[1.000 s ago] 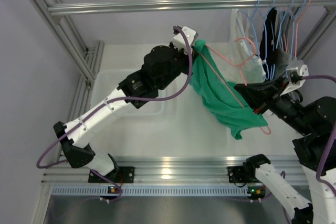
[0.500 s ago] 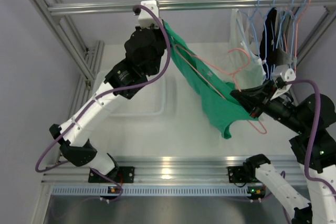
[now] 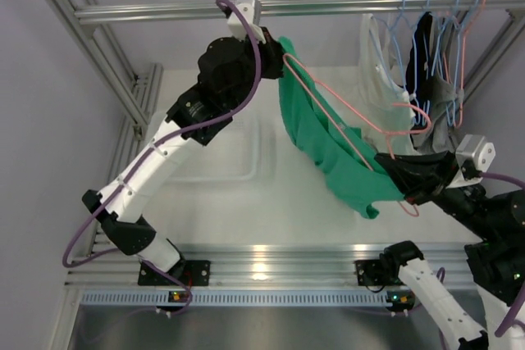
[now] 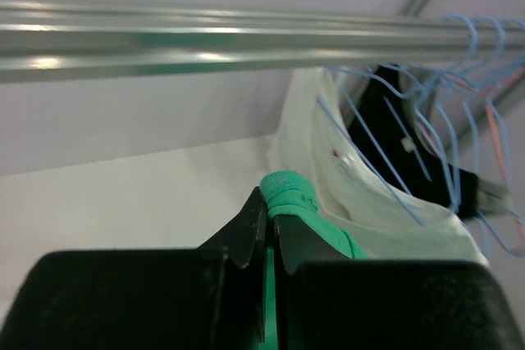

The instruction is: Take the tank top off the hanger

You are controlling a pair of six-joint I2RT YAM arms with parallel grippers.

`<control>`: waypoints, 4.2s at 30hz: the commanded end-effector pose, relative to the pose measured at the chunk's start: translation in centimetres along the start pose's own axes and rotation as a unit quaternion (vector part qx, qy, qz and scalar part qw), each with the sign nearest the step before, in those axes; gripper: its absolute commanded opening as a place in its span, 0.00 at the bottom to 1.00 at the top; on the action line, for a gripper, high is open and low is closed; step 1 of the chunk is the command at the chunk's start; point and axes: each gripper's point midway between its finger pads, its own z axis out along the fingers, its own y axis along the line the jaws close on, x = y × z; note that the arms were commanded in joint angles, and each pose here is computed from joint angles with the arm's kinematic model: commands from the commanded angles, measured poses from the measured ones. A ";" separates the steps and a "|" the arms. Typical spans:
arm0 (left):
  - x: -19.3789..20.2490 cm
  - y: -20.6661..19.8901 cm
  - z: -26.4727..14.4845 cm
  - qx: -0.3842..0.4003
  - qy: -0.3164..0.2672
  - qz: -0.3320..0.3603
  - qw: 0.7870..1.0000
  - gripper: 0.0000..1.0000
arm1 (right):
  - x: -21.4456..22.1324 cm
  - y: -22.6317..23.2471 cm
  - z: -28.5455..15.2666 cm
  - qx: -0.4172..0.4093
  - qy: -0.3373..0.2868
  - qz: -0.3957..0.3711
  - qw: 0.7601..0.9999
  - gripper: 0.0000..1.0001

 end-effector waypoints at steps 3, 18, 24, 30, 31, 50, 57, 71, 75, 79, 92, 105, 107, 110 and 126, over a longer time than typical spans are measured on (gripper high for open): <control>4.9 -5.8 -0.8 0.152 0.091 -0.096 0.980 0.00 | -3.5 -0.6 0.6 0.012 -0.106 -0.025 0.994 0.00; 20.7 -11.8 -10.2 0.408 0.210 -0.154 0.875 0.00 | -6.1 -6.3 8.3 0.031 -0.273 0.101 0.956 0.00; 31.5 -8.2 -10.2 0.332 0.295 -0.151 0.883 0.00 | -4.5 -9.1 9.6 0.128 -0.152 0.106 0.974 0.00; 36.0 -4.1 -10.9 0.222 0.333 -0.046 0.915 0.65 | 2.1 -9.4 4.8 0.219 0.019 0.140 0.965 0.00; 35.9 -3.6 -11.0 0.210 0.333 -0.041 0.918 0.92 | 2.3 -9.3 4.3 0.224 0.032 0.139 0.964 0.00; 24.4 7.7 -12.9 -0.036 0.229 0.113 0.966 0.99 | 2.8 -16.3 11.6 0.306 0.067 0.117 0.942 0.00; 27.8 7.7 -14.0 -0.005 0.275 0.126 0.953 0.99 | 1.4 -17.7 13.9 0.310 0.062 0.109 0.942 0.00; 30.8 6.8 -14.5 0.028 0.319 0.126 0.939 0.99 | 4.2 -21.9 19.9 0.336 0.101 0.093 0.932 0.00; 31.1 7.3 -14.8 0.024 0.322 0.127 0.938 0.99 | 6.6 -22.2 18.9 0.371 0.119 0.098 0.916 0.00; 31.4 7.0 -14.8 0.029 0.328 0.124 0.936 0.99 | 8.3 -22.0 18.3 0.378 0.130 0.108 0.910 0.00; 32.6 4.0 -12.8 0.060 0.348 0.107 0.930 0.99 | 7.3 -19.2 15.5 0.359 0.105 0.130 0.918 0.99; 37.7 -3.3 -7.1 0.178 0.343 0.088 0.918 0.99 | 3.2 -11.7 2.5 0.305 0.035 0.107 0.945 0.99; 38.9 -4.5 -6.2 0.181 0.347 0.092 0.916 0.99 | 2.7 -11.1 0.9 0.305 0.034 0.098 0.947 0.99; 41.4 -6.0 -5.8 0.180 0.356 0.110 0.910 0.99 | 2.8 -10.5 -0.7 0.304 0.041 0.086 0.948 0.99; 54.5 -1.8 -11.2 0.045 0.438 0.212 0.873 0.85 | 1.9 -8.6 -1.8 0.263 0.044 0.070 0.961 0.99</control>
